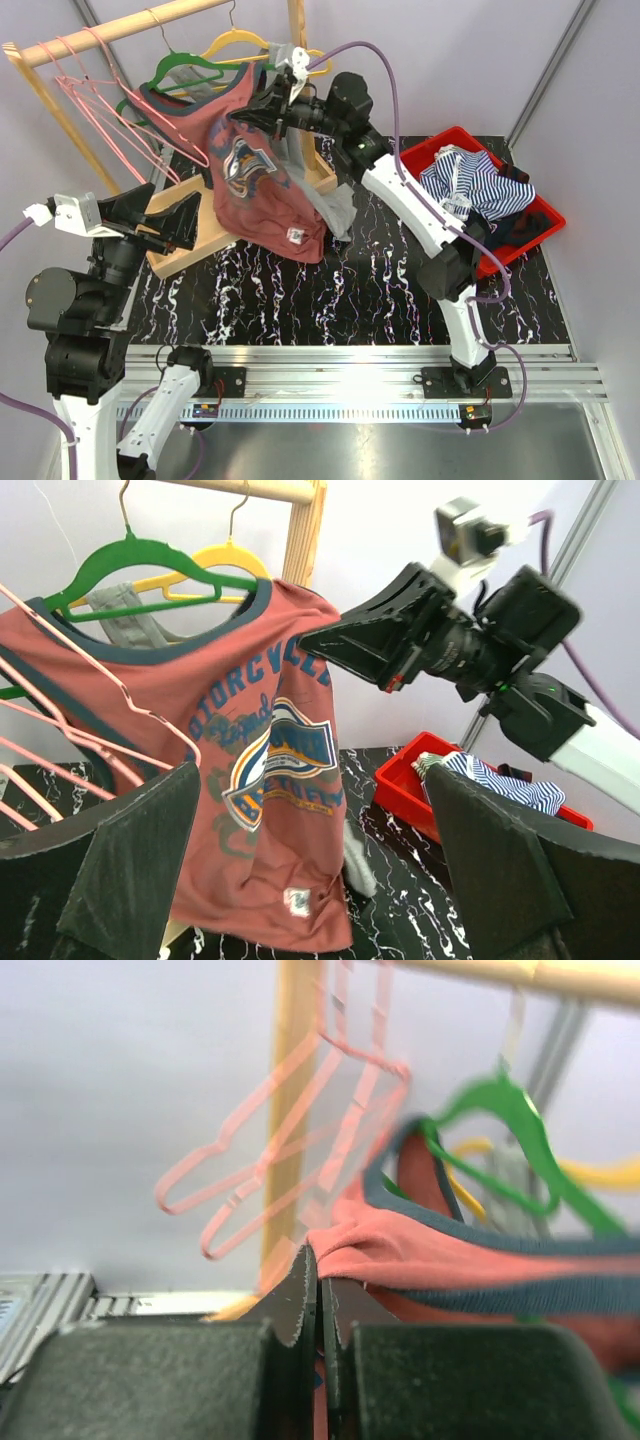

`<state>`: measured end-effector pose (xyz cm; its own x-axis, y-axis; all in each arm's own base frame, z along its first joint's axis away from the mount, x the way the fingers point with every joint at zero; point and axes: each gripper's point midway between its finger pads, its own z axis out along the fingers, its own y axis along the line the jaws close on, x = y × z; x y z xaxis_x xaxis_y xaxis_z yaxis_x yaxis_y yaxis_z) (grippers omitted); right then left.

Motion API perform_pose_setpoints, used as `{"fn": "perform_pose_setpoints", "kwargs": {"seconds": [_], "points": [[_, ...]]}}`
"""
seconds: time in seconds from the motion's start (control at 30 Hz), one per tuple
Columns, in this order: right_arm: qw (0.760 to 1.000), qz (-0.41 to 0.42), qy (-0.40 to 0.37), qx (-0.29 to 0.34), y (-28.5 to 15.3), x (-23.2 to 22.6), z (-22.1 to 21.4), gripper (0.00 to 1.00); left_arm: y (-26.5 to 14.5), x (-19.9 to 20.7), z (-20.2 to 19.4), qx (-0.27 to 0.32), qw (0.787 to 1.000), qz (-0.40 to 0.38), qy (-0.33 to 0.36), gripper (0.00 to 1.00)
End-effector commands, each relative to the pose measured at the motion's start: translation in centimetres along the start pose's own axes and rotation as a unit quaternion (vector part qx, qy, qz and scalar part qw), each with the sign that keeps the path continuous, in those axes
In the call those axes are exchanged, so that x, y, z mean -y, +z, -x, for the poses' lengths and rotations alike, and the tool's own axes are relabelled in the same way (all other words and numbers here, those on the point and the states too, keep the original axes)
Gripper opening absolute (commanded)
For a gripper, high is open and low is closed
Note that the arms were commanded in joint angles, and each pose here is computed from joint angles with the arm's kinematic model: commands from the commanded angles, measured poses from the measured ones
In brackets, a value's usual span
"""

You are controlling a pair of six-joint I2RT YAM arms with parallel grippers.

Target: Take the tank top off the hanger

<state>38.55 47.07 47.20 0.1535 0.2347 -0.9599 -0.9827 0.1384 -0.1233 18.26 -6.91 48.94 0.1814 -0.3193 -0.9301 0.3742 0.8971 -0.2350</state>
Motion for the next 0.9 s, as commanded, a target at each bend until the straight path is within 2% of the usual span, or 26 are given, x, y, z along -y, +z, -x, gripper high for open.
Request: {"fn": "perform_pose_setpoints", "kwargs": {"seconds": [0.0,0.17,0.3,0.33,0.37,0.43,0.47,0.5,0.53,0.57,0.6,0.73,0.87], "points": [[0.995,0.038,-0.064,0.066,1.8,-4.6,5.5,0.0,0.0,0.3,1.2,0.023,1.0,-0.008,0.014,0.99],[0.995,0.053,-0.051,0.059,3.3,-6.5,3.6,0.0,-0.6,0.4,1.6,0.028,0.999,-0.007,0.022,0.99],[0.997,0.06,-0.045,-0.002,3.4,-6.9,-1.7,0.0,-0.8,0.5,1.7,0.028,0.999,-0.008,0.027,0.99],[0.997,0.059,-0.043,-0.017,3.3,-6.8,-2.9,0.03,-0.8,0.5,1.8,0.028,0.999,-0.007,0.029,0.99],[0.997,0.052,-0.031,-0.045,2.6,-6.5,-4.4,0.17,-1.0,0.5,1.8,0.025,0.999,-0.006,0.03,0.99],[0.996,0.048,-0.036,-0.067,1.5,-6.0,-5.4,0.36,-1.2,0.4,1.9,0.025,0.999,-0.004,0.034,0.99],[0.996,0.047,-0.048,-0.059,0.7,-6.1,-3.7,0.56,-1.4,0.4,1.8,0.024,0.999,-0.002,0.034,0.99],[0.994,0.056,-0.052,-0.073,-0.6,-5.8,-5.3,0.65,-1.5,0.3,1.8,0.025,0.999,0.0,0.034,0.99],[0.993,0.063,-0.065,-0.071,-1.4,-5.9,-4.9,0.73,-1.6,0.3,1.8,0.026,0.999,0.002,0.034,0.99],[0.991,0.086,-0.09,-0.057,-2.5,-7.1,-2.6,0.84,-1.7,0.2,1.7,0.026,0.999,0.004,0.034,0.99],[0.987,0.1,-0.107,-0.067,-3.6,-7.3,-3.9,0.87,-1.7,0.2,1.7,0.027,0.999,0.005,0.031,0.99],[0.975,0.145,-0.146,-0.081,-7.5,-8.7,-2.3,0.91,-1.9,0.1,1.4,0.03,0.999,0.006,0.028,0.99],[0.972,0.13,-0.187,-0.058,-9.2,-8.7,1.9,0.92,-1.9,0.0,1.3,0.031,0.999,0.008,0.029,0.99]]}}
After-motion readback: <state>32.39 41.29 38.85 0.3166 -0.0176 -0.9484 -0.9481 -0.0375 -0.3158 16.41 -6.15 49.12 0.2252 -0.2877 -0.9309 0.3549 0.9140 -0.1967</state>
